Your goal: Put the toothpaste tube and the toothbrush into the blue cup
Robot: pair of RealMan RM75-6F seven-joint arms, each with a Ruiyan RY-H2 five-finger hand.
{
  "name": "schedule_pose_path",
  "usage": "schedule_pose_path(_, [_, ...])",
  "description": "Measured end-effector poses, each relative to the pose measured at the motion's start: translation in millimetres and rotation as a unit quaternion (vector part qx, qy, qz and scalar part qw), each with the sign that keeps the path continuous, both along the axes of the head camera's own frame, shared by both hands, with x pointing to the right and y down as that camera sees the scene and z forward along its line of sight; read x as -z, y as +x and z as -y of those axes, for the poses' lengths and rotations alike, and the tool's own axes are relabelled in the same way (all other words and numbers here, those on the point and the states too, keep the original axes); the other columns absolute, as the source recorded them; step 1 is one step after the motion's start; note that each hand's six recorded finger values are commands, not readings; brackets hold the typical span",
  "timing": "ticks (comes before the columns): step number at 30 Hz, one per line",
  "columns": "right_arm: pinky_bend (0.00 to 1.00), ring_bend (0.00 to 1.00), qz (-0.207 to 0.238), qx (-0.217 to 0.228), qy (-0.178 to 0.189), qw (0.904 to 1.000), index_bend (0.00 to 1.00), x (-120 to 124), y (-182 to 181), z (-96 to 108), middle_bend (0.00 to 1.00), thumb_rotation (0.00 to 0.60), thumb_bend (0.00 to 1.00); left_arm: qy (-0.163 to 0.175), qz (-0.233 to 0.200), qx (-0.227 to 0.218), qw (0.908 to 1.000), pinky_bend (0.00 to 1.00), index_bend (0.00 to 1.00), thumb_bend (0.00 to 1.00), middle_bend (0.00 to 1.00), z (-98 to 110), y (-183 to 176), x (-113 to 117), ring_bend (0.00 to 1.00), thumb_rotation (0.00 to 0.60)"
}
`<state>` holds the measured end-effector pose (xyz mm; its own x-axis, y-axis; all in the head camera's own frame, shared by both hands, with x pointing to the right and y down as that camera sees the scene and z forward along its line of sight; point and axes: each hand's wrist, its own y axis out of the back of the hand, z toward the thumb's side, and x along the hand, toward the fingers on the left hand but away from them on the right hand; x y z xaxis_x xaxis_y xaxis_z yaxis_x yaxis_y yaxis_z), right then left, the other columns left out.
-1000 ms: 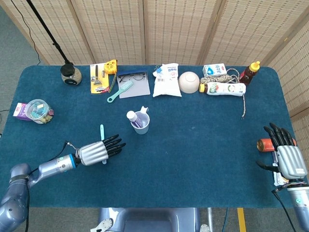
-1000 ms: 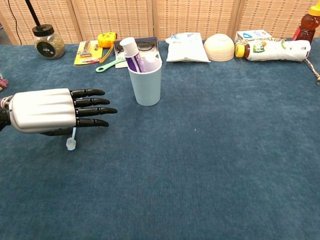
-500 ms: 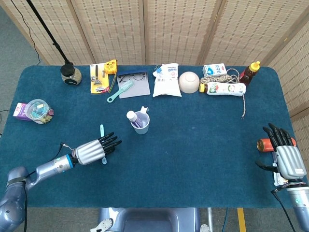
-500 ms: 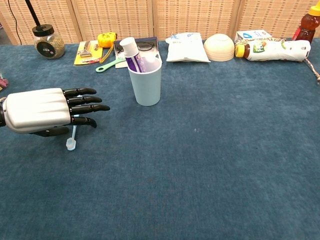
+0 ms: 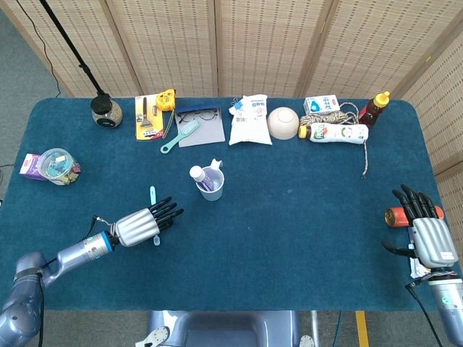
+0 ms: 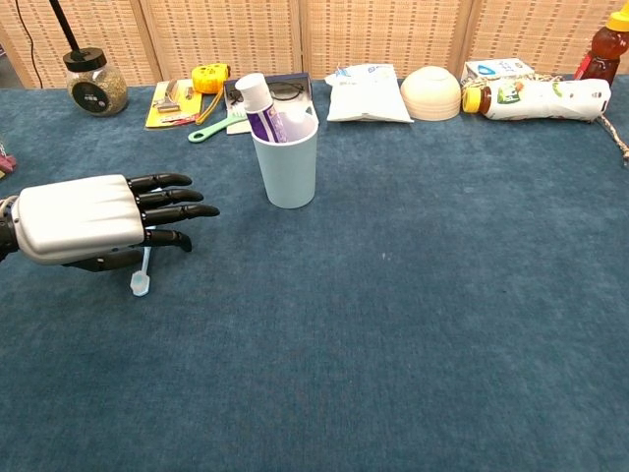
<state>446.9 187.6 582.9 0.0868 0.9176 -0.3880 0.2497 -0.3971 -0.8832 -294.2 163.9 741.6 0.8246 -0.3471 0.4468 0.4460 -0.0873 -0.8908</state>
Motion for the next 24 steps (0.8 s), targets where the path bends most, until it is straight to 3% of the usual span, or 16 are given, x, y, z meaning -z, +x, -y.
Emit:
schedule_pose_path(17, [0.0, 0.0, 0.0, 0.001, -0.003, 1.0, 0.0, -1, -1, 0, 0.0, 0.6, 0.0, 0.022, -0.027, 0.023, 0.9991, 0.01, 0.44, 0.43, 0.0, 8, 1, 11, 0.0, 0.6])
schedule_pose_path(24, [0.0, 0.0, 0.0, 0.001, -0.005, 1.0, 0.0, -2, -1, -1, 0.0, 0.6, 0.0, 0.021, -0.031, 0.03, 0.9989, 0.01, 0.48, 0.43, 0.0, 9, -2, 13, 0.0, 0.6])
